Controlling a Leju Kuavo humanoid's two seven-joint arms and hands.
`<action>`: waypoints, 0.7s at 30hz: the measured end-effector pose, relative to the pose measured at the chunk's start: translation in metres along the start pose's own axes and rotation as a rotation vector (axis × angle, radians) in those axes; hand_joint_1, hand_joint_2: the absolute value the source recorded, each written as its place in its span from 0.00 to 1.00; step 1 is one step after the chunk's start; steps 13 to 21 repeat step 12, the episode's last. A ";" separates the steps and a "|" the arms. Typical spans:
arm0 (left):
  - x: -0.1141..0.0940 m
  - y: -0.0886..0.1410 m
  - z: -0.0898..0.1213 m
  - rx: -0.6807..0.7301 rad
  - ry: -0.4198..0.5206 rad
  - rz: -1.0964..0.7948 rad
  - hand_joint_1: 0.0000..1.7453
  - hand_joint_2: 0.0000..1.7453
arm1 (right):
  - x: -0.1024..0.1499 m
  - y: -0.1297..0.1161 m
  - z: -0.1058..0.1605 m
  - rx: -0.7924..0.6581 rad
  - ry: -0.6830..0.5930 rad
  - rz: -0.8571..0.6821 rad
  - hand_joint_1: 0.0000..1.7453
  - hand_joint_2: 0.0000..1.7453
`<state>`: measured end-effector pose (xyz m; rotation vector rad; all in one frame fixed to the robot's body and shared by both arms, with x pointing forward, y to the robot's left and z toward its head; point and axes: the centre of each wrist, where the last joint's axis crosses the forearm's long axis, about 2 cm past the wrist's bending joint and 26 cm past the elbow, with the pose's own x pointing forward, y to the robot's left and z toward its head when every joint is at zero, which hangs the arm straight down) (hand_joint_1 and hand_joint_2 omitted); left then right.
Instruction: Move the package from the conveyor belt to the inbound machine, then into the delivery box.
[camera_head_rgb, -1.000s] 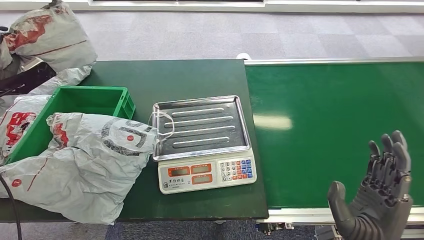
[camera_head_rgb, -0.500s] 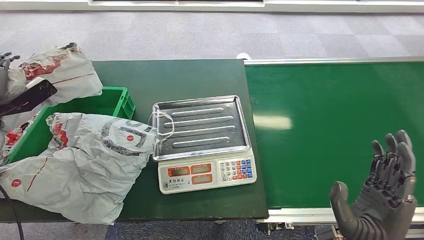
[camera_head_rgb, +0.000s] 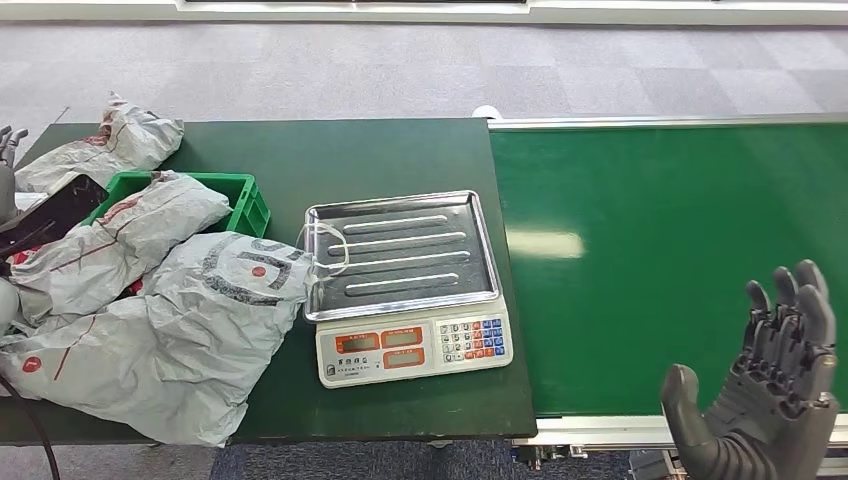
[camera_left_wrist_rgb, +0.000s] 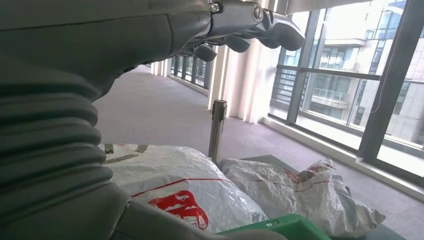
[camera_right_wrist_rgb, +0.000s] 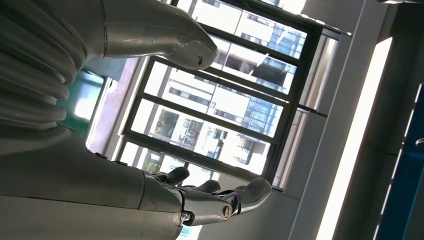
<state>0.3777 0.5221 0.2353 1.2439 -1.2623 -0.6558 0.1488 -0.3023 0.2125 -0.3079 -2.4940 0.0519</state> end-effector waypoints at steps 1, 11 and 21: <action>0.000 -0.001 0.001 0.001 0.002 0.004 0.00 0.00 | 0.000 0.000 0.000 0.001 -0.001 0.001 0.00 1.00; 0.012 0.007 0.005 0.195 -0.018 0.068 0.00 0.00 | 0.005 0.003 -0.001 0.013 0.006 0.000 0.00 1.00; 0.013 0.008 0.005 0.199 -0.020 0.074 0.00 0.00 | 0.005 0.003 -0.001 0.013 0.006 0.000 0.00 1.00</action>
